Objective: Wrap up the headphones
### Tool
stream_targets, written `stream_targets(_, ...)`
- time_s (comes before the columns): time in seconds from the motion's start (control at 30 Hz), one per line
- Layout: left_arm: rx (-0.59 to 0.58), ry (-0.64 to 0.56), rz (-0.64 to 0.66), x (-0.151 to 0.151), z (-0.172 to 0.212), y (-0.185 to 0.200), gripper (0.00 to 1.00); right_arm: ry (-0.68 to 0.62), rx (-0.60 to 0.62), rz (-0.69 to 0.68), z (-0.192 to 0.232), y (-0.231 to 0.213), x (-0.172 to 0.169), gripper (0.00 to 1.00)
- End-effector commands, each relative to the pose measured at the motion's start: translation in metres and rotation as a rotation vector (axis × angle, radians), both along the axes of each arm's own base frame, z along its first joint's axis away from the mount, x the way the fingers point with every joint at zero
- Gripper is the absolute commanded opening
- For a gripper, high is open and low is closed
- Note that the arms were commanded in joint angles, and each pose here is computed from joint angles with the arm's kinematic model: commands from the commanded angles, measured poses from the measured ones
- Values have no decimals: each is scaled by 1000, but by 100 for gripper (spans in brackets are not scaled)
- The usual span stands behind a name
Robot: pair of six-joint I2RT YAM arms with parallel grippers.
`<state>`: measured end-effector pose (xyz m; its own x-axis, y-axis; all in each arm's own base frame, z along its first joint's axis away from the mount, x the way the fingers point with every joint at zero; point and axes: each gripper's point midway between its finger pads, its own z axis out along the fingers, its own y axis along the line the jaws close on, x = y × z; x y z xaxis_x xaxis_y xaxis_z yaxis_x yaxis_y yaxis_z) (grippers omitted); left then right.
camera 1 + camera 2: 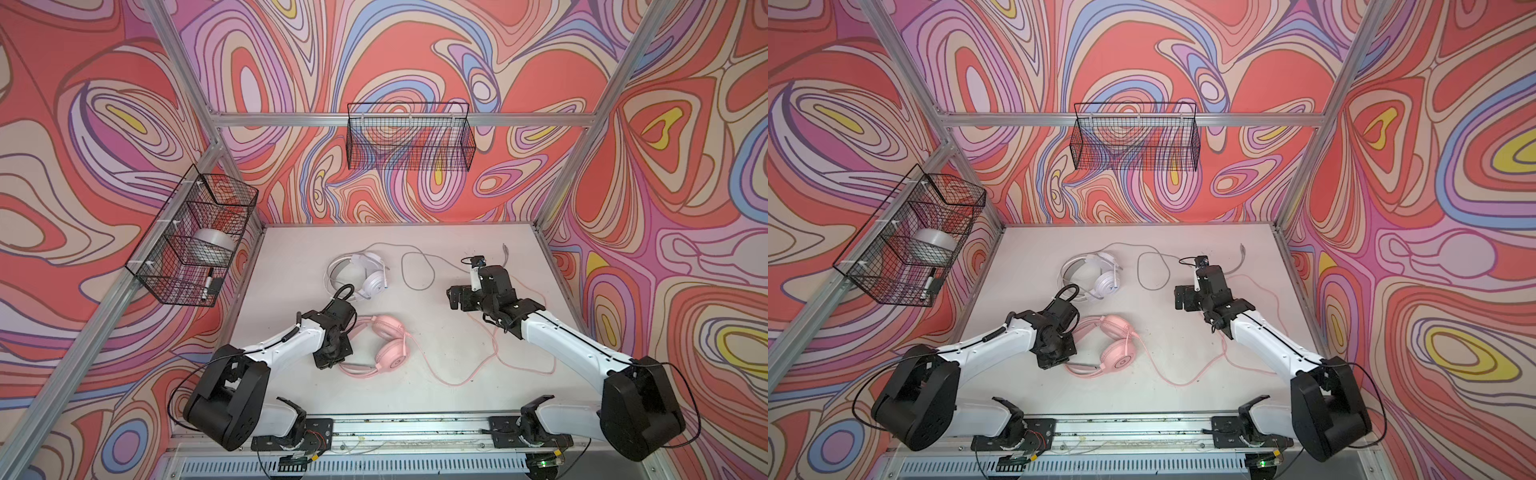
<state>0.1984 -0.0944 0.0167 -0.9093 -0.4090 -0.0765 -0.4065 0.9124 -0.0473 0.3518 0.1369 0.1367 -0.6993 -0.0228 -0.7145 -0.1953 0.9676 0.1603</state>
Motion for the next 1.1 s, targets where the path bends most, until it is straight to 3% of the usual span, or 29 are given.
stream_targets(0.0, 0, -5, -1, 9, 19, -6, 0, 65, -62, 121, -2, 11, -8, 98)
stream_targets(0.2, -30, -91, -88, 42, 71, -22, 0, 101, -80, 220, 16, 19, -15, 98)
stream_targets(0.43, -56, -149, -175, 69, 112, -39, 0, 141, 28, 369, 57, 49, -25, 97)
stream_targets(0.57, -45, -192, -183, 81, 133, -40, 0, 156, 53, 415, 59, 55, -33, 96)
stream_targets(0.93, -41, -257, -150, 116, 163, -41, 0, 129, 287, 503, 86, 87, -45, 93)
stream_targets(1.07, -38, -258, -166, 129, 171, -42, 0, 154, 294, 514, 85, 88, -48, 91)
